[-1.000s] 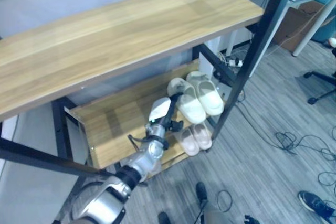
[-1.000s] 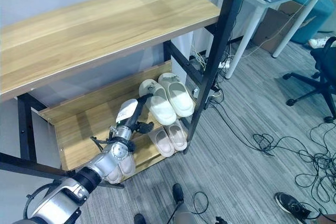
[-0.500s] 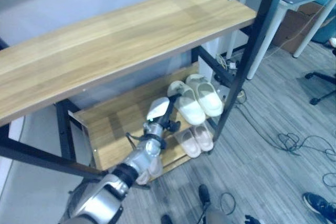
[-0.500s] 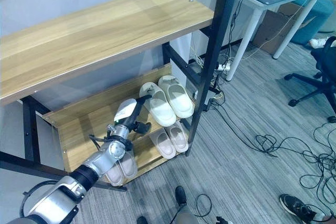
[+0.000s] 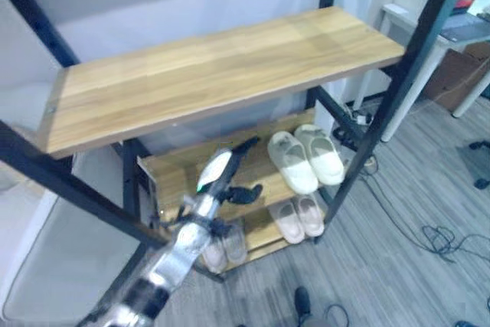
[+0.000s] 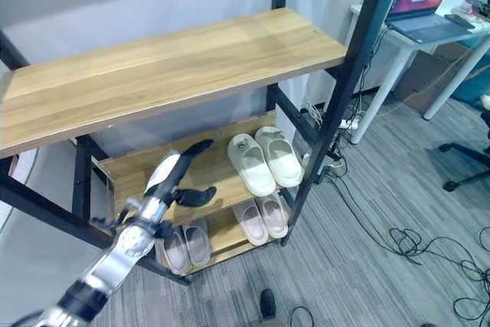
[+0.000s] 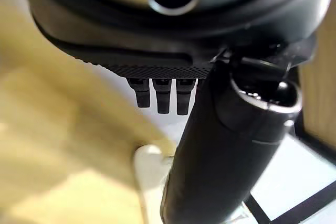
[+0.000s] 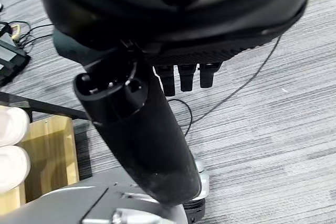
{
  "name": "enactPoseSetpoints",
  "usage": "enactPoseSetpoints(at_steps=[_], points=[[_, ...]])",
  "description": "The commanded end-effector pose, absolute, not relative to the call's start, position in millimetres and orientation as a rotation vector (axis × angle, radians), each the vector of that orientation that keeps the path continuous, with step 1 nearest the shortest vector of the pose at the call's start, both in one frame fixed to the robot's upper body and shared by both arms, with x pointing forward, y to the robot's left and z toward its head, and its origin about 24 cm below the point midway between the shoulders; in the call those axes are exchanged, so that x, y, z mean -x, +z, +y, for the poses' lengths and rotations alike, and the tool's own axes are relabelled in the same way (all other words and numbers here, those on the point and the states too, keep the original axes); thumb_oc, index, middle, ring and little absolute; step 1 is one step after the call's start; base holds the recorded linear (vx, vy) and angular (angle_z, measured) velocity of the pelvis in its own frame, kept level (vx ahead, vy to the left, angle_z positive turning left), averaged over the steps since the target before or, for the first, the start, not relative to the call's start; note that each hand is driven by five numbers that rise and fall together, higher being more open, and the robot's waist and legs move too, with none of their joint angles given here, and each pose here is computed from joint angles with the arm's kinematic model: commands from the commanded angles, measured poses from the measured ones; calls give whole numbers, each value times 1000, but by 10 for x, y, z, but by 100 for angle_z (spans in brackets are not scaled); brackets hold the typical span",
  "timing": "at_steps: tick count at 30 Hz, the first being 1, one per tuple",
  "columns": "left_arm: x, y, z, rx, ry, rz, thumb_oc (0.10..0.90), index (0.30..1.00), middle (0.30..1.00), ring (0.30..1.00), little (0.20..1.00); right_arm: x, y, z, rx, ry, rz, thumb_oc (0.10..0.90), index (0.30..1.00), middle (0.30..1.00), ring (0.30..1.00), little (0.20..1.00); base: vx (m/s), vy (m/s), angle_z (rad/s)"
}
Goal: Arrange the slippers neatly on the shoe rack.
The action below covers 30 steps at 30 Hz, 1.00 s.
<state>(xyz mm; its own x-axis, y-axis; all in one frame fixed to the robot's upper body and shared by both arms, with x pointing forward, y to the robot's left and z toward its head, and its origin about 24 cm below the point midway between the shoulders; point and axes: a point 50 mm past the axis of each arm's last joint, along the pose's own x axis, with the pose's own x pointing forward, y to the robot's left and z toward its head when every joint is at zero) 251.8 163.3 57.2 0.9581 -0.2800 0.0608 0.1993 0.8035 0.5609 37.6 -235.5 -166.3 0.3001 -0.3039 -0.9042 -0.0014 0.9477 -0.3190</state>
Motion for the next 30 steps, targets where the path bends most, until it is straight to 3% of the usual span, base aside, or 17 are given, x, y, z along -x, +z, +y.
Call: enactPoseSetpoints(at_steps=[1,8,13,16,19,22,26,30], points=[[-2455,1332,1624,-332,-409,-448,800,900,900,900,900,-319,-1679,-2329,272,-178,1279,800,900,900,900,900,-86,42,17],[-2200,1141,1621,-96,-644,-285,800,900,900,900,900,-182,-1704,-2280,287,-62,1335,800,900,900,900,900,-21,14,10],[-2048,660,1672,70,-675,-30,800,900,900,900,900,-180,-1710,-2256,294,-17,1342,800,900,900,900,900,-11,10,-6],[-2024,548,1774,-35,-632,16,800,900,900,900,900,-192,-1709,-2259,289,-23,1339,800,900,900,900,900,-12,8,-4],[-1937,281,1914,-79,-536,126,800,900,900,900,900,-224,-1707,-2269,292,-28,1334,800,900,900,900,900,0,0,0],[-1714,-477,2138,-111,-269,427,800,900,900,900,900,-194,-1695,-2335,286,-66,1345,800,900,900,900,900,-49,27,0],[-1384,-1101,2336,-129,11,738,800,900,900,900,900,-225,-1678,-2416,279,-136,1341,800,900,900,900,900,-12,6,-1],[-1086,-1412,2433,-70,196,951,800,900,900,900,900,-292,-1671,-2442,284,-160,1330,800,900,900,900,900,1,0,1]])
